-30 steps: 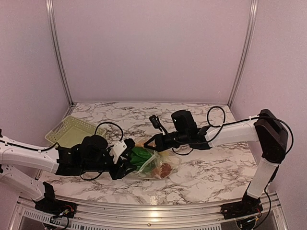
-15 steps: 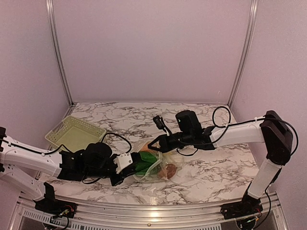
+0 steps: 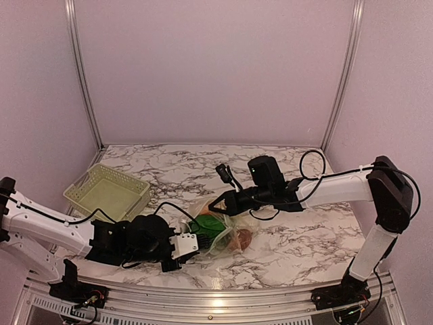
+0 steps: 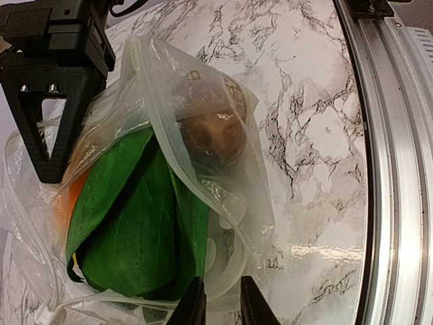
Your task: Open the zip-top bag and remove the fake food
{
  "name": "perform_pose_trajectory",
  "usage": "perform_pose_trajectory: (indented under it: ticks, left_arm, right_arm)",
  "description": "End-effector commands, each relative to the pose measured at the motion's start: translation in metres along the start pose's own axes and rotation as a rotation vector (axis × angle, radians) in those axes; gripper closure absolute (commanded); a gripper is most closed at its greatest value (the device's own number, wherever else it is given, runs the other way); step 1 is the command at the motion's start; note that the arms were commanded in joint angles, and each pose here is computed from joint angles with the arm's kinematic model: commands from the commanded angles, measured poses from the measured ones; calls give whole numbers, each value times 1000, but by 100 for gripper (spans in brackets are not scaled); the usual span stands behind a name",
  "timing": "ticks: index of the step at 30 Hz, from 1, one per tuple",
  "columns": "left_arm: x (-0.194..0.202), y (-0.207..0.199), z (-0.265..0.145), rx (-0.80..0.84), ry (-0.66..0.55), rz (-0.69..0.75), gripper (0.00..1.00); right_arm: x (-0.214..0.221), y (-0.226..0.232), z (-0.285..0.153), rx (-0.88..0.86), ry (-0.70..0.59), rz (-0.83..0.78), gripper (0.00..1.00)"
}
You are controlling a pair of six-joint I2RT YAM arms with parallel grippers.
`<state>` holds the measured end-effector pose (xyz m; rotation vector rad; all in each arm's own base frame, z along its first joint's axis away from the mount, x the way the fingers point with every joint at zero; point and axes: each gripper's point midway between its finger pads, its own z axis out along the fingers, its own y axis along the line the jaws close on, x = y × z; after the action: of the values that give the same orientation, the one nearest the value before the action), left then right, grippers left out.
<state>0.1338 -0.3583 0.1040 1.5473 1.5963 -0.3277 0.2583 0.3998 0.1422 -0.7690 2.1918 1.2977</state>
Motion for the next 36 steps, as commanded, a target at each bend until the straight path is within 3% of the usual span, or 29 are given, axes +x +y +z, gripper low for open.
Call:
perform_pose_trajectory:
  ticks: [1,12,21,30,36]
  left_arm:
    - [-3,0,7,-8,28,37,81]
    - [7,5,34,-26,116,98,84]
    - [39,26,49,-78,286,98,72]
    - [68,29,66,-11,401,64,44]
    - [79,16,74,113,429,21,45]
  right_arm:
    - [-11,4,-5,-15,-30,-5,100]
    - [-1,-4,1,-9,-2,17,100]
    - [18,-15,10,-5,58,61,100]
    - [23,-16,15,-10,77,69,100]
    - [24,-19,17,-2,81,70,100]
